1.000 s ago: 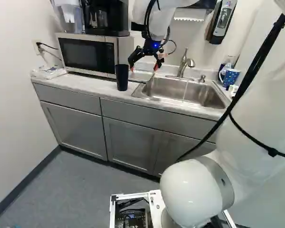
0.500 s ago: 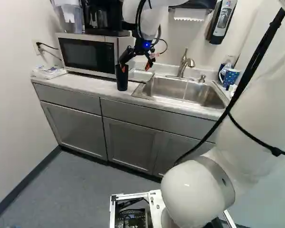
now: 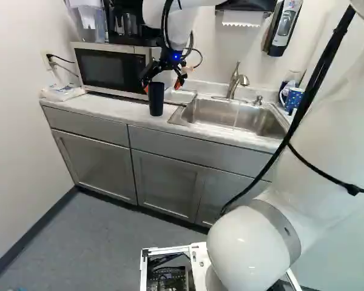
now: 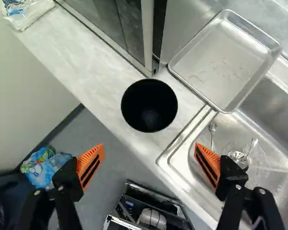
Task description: Rinse the cup and place it in the tray
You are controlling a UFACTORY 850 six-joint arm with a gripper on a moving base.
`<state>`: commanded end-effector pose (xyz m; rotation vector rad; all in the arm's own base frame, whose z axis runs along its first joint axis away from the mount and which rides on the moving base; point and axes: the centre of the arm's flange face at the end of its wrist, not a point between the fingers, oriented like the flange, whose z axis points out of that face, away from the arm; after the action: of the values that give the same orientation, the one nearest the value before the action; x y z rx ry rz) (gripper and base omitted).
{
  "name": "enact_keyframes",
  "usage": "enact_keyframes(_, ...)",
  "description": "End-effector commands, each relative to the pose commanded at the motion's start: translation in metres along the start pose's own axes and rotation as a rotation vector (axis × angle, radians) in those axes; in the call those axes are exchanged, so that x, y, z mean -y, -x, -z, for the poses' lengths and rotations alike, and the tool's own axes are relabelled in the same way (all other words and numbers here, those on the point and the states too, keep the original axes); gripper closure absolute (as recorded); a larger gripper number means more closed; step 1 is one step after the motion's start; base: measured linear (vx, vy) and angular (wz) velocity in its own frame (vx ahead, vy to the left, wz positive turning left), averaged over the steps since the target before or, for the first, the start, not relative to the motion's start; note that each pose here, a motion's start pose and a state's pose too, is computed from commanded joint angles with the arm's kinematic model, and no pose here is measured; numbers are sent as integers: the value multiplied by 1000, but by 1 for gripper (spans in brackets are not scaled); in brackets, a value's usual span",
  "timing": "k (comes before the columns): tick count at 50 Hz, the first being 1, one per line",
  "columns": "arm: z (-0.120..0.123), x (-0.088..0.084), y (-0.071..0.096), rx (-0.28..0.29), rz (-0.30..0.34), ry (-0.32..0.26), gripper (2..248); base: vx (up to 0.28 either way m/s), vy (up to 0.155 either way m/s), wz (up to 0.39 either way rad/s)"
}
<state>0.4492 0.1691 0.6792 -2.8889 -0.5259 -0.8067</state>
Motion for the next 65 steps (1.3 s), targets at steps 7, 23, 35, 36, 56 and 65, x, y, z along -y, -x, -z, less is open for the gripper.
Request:
enact_keyframes(7,-4,10,-7,0,17,-10,3,0,0,0)
enact_keyframes(23,-4,10,-7,0,18,-11,3,0,0,0)
enact_keyframes(35,-4,10,-7,0,18,-11,3,0,0,0)
enact_keyframes(36,-4,10,-7,1,18,-11,3,0,0,0)
enact_keyframes(56,-28,11,-4,40,18,-11,3,0,0,0)
enact_keyframes(65,-40,11,-5,32,13,-15,3,0,0,0)
